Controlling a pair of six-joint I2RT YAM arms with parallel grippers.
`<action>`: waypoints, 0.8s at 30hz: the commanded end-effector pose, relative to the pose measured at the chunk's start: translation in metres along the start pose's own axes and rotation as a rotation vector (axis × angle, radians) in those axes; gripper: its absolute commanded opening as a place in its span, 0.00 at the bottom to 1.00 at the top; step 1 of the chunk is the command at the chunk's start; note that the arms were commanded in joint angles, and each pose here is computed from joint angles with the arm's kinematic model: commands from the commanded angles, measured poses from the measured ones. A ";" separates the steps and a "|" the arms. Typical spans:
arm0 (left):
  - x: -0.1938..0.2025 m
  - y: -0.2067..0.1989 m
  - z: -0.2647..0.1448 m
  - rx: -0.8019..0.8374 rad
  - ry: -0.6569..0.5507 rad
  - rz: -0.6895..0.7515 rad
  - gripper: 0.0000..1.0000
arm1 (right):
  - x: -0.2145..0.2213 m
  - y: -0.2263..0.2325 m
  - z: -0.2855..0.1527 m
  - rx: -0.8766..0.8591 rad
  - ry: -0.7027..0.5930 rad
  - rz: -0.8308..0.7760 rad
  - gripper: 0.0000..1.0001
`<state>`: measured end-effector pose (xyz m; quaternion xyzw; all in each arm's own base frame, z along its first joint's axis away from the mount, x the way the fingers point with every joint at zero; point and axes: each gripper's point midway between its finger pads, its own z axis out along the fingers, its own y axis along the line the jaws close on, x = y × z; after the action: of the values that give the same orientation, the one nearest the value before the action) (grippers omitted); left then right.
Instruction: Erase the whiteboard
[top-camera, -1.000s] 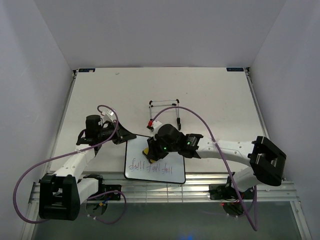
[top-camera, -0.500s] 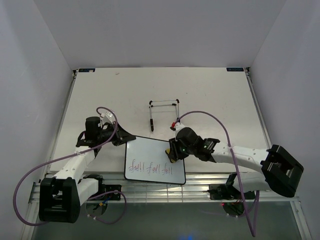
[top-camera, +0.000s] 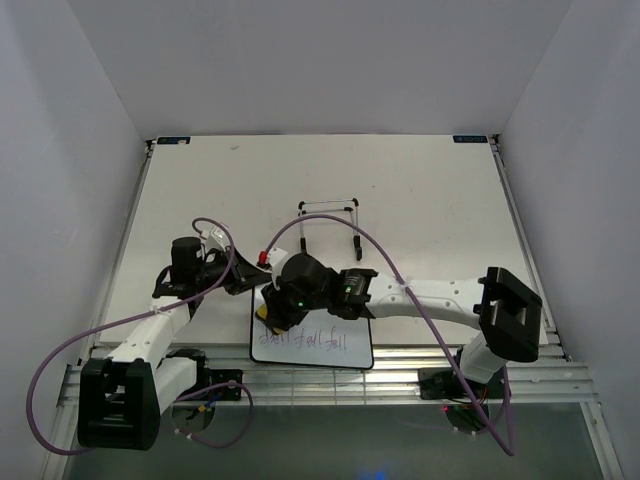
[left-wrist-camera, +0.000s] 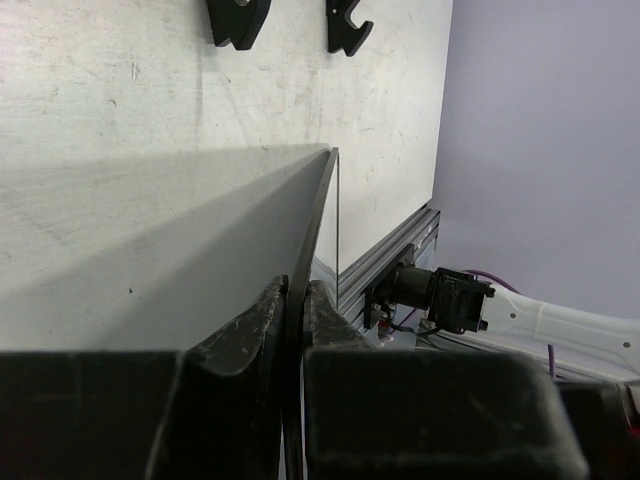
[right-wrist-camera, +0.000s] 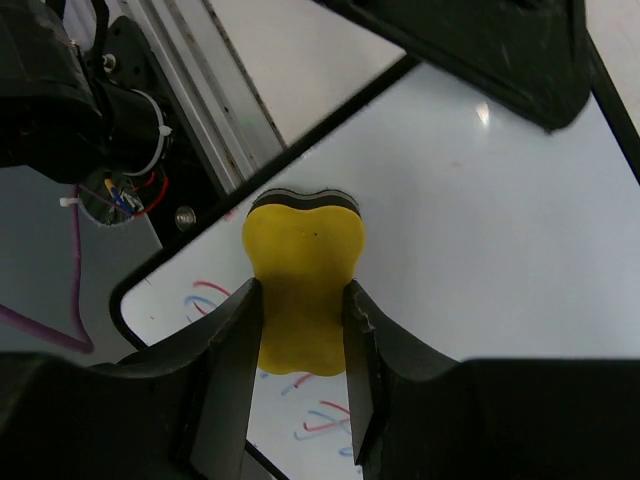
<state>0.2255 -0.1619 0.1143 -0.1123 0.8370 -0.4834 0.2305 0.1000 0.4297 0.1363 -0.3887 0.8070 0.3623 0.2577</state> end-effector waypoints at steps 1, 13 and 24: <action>-0.010 0.009 0.000 -0.050 -0.074 0.053 0.00 | -0.003 0.013 0.008 0.003 0.033 -0.073 0.32; -0.014 0.008 -0.001 -0.064 -0.077 0.057 0.00 | 0.049 0.012 0.010 0.171 0.199 -0.196 0.31; -0.016 0.009 0.000 -0.074 -0.075 0.059 0.00 | 0.070 0.043 -0.007 0.114 0.235 -0.254 0.32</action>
<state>0.2211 -0.1606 0.1084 -0.1144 0.8423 -0.4770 0.2236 0.0444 0.4338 0.1281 -0.4802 0.7922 0.2604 0.2719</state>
